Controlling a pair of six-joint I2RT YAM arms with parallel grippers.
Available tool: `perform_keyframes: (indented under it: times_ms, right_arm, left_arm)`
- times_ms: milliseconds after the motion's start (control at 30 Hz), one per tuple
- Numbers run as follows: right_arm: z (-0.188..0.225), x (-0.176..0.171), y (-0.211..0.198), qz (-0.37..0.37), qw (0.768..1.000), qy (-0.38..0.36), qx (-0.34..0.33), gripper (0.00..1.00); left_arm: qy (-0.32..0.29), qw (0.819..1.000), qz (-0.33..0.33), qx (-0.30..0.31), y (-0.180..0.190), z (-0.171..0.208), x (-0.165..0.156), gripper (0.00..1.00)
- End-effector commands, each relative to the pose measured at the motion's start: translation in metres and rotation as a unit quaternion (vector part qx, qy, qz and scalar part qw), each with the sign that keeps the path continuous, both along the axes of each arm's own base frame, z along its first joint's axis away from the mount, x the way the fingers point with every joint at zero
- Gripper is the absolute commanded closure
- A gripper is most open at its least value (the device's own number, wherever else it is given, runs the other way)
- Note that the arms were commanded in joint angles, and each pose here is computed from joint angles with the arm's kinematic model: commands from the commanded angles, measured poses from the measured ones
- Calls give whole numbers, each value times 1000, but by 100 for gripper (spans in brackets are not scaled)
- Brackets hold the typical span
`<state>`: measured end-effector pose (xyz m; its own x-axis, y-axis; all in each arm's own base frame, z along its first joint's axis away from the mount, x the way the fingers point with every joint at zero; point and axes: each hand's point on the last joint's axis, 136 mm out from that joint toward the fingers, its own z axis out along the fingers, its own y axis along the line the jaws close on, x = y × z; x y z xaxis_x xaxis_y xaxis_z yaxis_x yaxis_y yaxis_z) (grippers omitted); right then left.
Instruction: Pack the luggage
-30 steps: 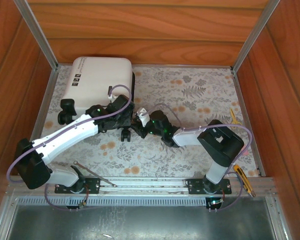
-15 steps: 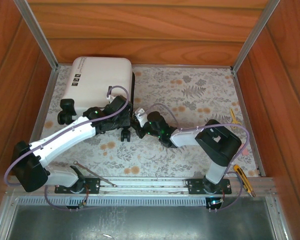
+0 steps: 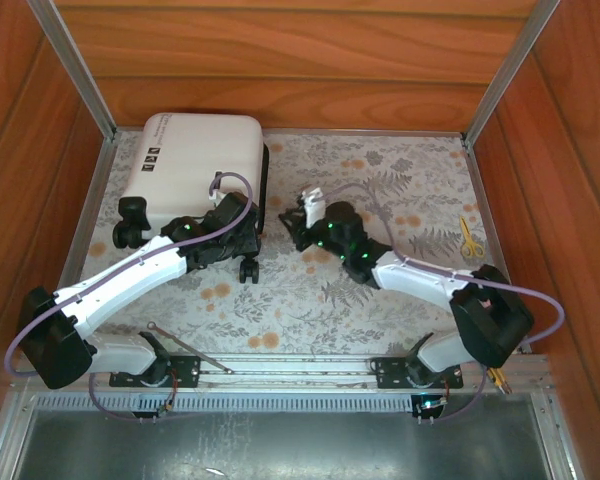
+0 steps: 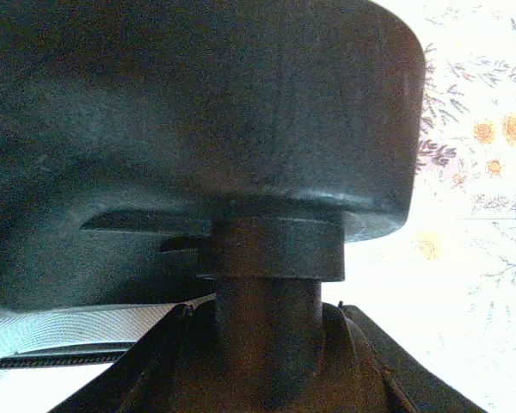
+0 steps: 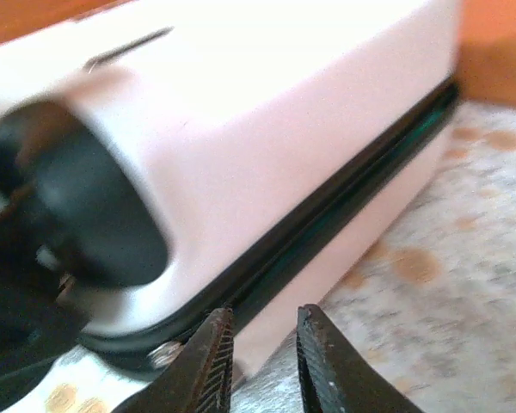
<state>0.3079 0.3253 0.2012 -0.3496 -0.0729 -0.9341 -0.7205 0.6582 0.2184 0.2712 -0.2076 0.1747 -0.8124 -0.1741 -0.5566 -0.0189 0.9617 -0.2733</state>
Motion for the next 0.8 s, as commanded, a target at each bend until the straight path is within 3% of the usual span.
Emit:
perform_keyframes:
  times_ms: [0,133,300,767]
  right_arm:
    - [-9,0,-9,16,999,48,-14,61]
    - [-30,-18,-5,106,991,23,-83,46]
    - [-45,-50,11,237,968,-2,-87,33]
    - [-61,-56,49,361,931,19,-45,30]
  left_arm:
    - [14,999,40,31,29,-10,-6,100]
    - [9,999,26,28,27,-6,-6,100]
    - [0,1000,6,29,25,-1,-7,100]
    - [5,1000,0,31,24,-5,-9,100]
